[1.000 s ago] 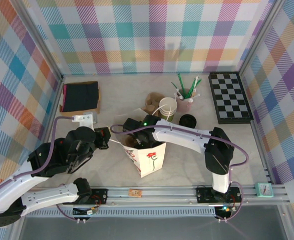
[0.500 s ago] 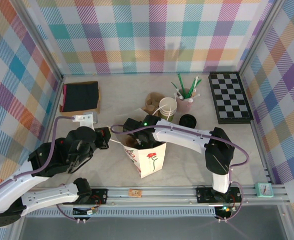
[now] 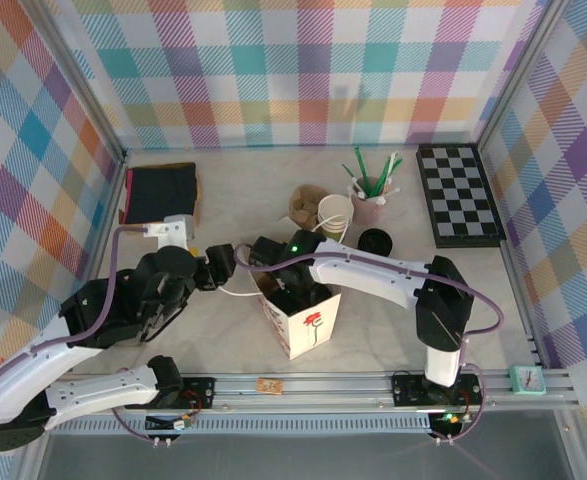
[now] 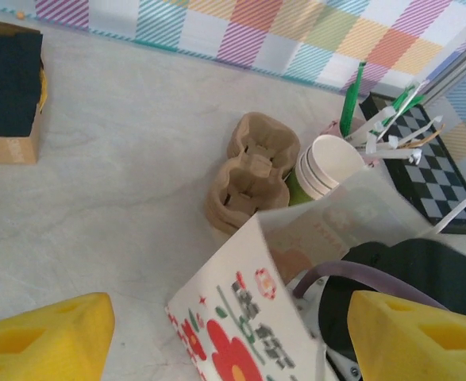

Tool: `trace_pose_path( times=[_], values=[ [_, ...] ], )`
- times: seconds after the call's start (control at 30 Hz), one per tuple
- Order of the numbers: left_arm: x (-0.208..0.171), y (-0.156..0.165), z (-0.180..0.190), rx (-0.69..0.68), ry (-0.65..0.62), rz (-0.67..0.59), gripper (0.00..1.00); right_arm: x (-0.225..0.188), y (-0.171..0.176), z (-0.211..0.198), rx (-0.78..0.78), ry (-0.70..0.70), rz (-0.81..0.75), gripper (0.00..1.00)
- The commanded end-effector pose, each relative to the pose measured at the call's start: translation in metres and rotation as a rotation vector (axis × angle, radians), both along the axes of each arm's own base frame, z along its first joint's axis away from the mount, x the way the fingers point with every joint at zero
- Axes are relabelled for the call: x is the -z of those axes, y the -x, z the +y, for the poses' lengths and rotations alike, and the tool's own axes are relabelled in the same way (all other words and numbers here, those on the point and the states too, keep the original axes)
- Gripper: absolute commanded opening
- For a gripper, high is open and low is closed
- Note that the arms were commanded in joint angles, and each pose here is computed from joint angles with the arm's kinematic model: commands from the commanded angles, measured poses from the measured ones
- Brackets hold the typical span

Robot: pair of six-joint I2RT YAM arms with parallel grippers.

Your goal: Pack the takeout coffee

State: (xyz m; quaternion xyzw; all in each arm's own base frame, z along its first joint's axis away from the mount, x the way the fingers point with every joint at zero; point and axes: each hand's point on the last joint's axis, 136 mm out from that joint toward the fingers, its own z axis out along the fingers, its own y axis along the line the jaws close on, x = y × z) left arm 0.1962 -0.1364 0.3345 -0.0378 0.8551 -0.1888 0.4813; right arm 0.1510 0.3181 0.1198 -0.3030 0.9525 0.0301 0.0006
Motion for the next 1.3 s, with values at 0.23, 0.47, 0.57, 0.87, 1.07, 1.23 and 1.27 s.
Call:
trace_pose_path(
  times=[0.23,0.47,0.57,0.87,1.07,1.23,1.27],
  values=[
    [-0.054,-0.002,0.015,-0.027,0.01,-0.104,0.99,-0.001,0.005,-0.001,-0.001,-0.009,0.0,0.36],
    [-0.022,-0.021,0.006,0.018,-0.007,0.085,0.83,-0.009,0.004,-0.003,0.002,-0.028,-0.018,0.36],
    [-0.015,-0.037,0.002,0.054,0.059,0.139,0.82,-0.012,0.004,-0.002,0.004,-0.045,-0.027,0.36],
    [0.009,-0.061,-0.039,0.298,-0.007,0.295,0.82,-0.013,0.003,-0.002,-0.003,-0.052,-0.035,0.36],
    [0.032,-0.057,-0.039,0.365,-0.116,0.384,0.63,-0.011,0.003,-0.001,-0.003,-0.056,-0.03,0.36],
    [0.047,-0.054,-0.047,0.432,-0.141,0.443,0.6,-0.01,0.005,-0.003,-0.002,-0.053,-0.028,0.36],
    [0.049,-0.054,-0.049,0.444,-0.14,0.451,0.6,-0.009,0.004,-0.003,0.0,-0.052,-0.028,0.36]
  ],
)
